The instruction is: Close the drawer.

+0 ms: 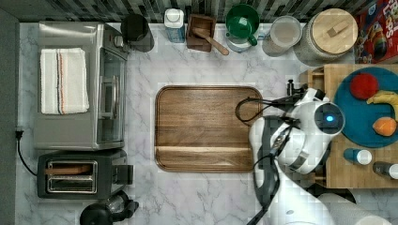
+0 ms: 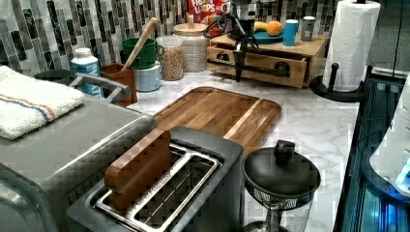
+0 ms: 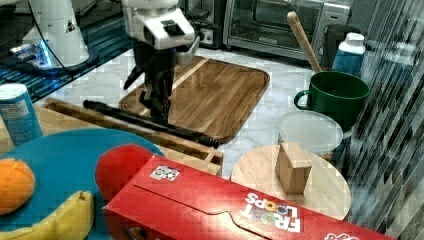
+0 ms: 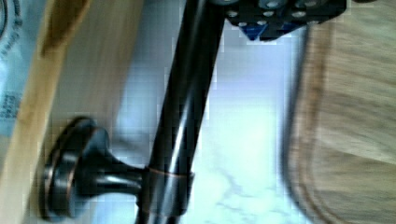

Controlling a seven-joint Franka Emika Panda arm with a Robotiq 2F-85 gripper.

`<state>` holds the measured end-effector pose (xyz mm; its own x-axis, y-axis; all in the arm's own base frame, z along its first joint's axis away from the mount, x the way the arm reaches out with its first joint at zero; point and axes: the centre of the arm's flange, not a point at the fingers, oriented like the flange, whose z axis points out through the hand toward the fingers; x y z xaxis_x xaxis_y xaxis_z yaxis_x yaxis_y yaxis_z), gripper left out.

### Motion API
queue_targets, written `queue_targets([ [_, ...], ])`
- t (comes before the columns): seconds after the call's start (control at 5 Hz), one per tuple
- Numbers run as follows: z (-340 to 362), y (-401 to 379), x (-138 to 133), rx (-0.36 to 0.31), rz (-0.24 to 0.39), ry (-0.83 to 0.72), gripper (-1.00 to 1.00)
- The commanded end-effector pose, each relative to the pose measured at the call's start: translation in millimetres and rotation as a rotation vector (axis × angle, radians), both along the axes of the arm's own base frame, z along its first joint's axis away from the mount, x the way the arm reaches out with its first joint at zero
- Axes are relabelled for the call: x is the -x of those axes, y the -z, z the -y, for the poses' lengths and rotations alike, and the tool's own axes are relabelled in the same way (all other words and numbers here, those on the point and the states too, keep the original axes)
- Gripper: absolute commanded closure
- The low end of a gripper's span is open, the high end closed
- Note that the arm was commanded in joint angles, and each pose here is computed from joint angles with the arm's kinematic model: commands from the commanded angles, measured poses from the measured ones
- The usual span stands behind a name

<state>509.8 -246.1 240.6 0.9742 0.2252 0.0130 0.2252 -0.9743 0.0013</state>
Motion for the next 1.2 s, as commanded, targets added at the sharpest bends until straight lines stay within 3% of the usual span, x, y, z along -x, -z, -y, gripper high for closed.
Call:
queue_targets([
  [0.2, 149.6, -74.0, -7.9, 0.149, 0.088, -0.001, 1.00],
  [0.6, 164.8, -96.8, -6.1, 0.197, 0.089, 0.032, 1.00],
  [1.2, 148.4, -110.9, 4.3, 0.199, 0.090, 0.117, 1.00],
])
